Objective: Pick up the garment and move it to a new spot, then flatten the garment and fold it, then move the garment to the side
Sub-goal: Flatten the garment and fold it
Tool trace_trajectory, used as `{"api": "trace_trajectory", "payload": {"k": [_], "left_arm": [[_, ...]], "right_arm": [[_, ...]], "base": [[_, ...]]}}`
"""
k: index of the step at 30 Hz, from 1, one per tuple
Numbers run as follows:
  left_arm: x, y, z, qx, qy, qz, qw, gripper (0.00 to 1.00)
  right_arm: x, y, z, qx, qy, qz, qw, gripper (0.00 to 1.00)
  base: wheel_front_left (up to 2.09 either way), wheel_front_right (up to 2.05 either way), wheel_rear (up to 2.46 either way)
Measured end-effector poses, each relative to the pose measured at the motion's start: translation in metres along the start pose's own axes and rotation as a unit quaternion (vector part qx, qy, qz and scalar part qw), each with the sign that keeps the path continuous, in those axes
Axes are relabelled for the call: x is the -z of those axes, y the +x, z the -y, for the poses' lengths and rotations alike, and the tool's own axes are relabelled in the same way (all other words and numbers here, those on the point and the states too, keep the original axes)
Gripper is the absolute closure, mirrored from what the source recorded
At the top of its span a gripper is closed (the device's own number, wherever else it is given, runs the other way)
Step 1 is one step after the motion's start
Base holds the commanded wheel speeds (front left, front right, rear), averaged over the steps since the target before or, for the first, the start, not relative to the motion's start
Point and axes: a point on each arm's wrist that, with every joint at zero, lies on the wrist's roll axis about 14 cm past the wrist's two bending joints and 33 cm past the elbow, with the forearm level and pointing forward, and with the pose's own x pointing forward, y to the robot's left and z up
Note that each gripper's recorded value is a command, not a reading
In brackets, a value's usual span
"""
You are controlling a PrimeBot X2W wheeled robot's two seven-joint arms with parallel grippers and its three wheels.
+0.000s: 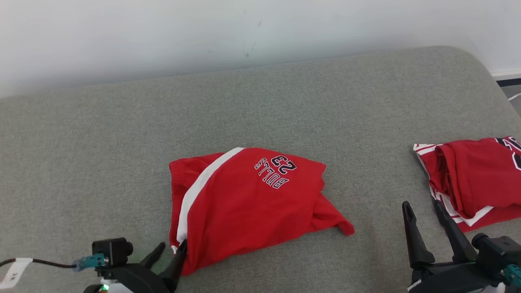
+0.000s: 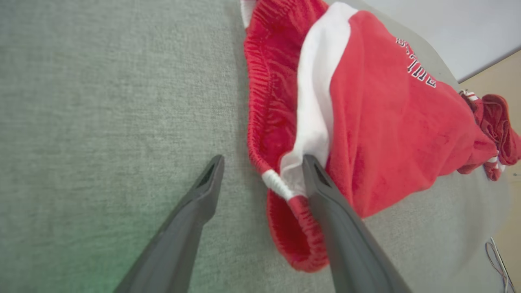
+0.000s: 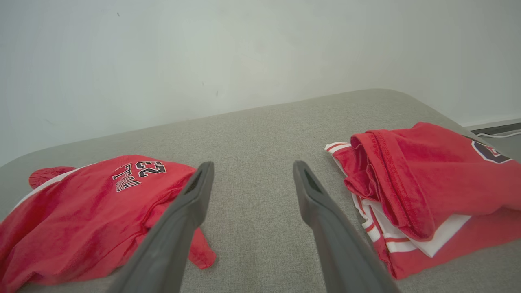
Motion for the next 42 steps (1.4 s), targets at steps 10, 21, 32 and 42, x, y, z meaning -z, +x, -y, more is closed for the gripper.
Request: {"api": "trace_trajectory", "payload": {"k": [10,21,32,42], "left_arm": [[-0.010,0.004,0.004,0.004,0.018,0.025,1.000,1.00],[-0.157,-0.001,0.024,-0.015,0.156,0.285,0.946,1.00],[-0.157,0.000,0.068,0.027,0.199,0.318,0.926,1.00],[-0.056,-0.003,0.035,-0.002,0.137,0.176,0.975,1.00]], "right_arm": [[0.001,0.003,0.002,0.003,0.003,0.001,1.000,0.00],[-0.003,0.007,0.003,0.005,0.005,0.009,1.000,0.00],[0.001,0.006,0.013,0.022,0.010,0.008,1.000,0.00],[0.009,0.015,0.011,0.016,0.014,-0.002,1.000,0.00]], "base": [[0.00,0.00,0.00],[0.00,0.00,0.00],[0.00,0.00,0.00],[0.00,0.00,0.00]]}}
